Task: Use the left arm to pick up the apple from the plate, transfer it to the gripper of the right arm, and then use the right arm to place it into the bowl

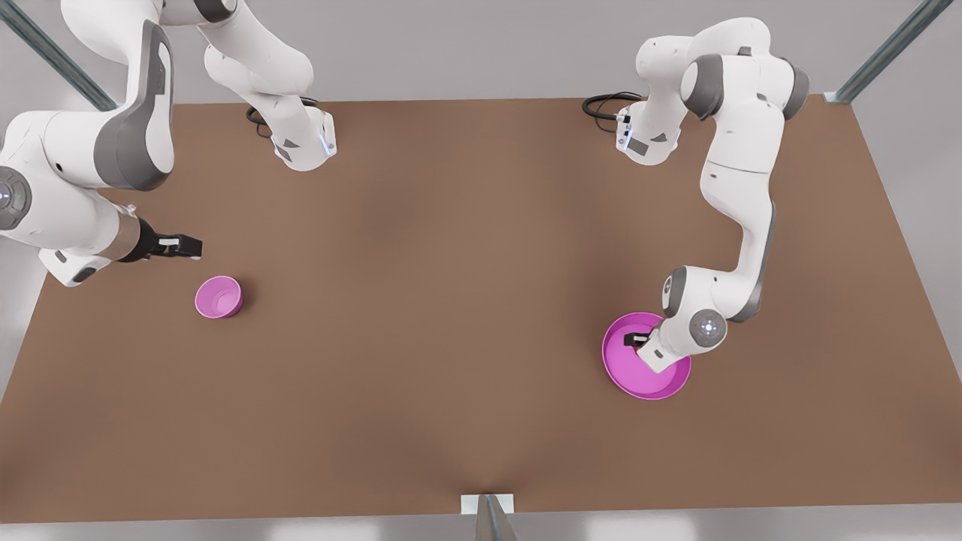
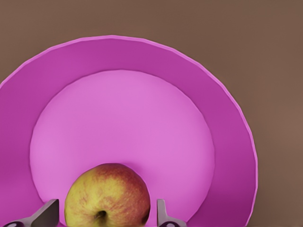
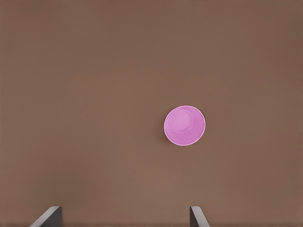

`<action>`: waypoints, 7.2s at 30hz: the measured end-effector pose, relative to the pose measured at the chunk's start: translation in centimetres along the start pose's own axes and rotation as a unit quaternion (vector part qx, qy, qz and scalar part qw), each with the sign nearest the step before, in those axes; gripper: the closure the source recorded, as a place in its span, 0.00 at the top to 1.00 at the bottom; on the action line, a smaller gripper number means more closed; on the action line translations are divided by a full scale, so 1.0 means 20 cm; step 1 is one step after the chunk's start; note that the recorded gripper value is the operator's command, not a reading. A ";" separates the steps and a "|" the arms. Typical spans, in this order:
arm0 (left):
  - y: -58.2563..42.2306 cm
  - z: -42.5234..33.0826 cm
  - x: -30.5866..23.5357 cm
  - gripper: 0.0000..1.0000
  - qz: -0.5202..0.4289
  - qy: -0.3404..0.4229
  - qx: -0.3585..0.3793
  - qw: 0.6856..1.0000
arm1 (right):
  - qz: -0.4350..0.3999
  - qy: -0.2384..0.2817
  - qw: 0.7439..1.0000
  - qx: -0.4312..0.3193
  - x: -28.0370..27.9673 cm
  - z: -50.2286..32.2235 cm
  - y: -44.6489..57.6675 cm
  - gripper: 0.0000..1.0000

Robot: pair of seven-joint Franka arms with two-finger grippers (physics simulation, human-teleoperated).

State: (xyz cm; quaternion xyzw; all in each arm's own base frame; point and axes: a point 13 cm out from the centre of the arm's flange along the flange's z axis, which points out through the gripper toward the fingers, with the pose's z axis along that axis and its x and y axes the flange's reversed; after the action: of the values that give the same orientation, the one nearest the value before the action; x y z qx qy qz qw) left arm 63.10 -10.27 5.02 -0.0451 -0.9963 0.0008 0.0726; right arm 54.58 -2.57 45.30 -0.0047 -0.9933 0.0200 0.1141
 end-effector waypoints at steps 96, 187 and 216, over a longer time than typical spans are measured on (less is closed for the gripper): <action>-2.45 -1.21 -0.17 0.68 -0.062 0.037 0.628 0.775 | -0.484 -0.276 0.549 -0.623 -0.69 0.61 2.18 1.00; -0.21 -1.70 0.34 1.00 0.048 0.040 -0.035 0.997 | -0.705 0.051 0.706 0.048 -0.36 1.53 -0.37 0.49; -0.20 -1.70 0.36 1.00 0.031 0.046 -0.035 0.998 | -0.608 -0.033 0.788 0.087 -0.24 1.71 -0.52 1.00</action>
State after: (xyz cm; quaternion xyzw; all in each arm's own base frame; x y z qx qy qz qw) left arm 60.65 -13.69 39.64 -0.0782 -0.9895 -0.0336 0.1168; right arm 51.40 -14.38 11.41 0.6108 -0.7880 0.0327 0.0699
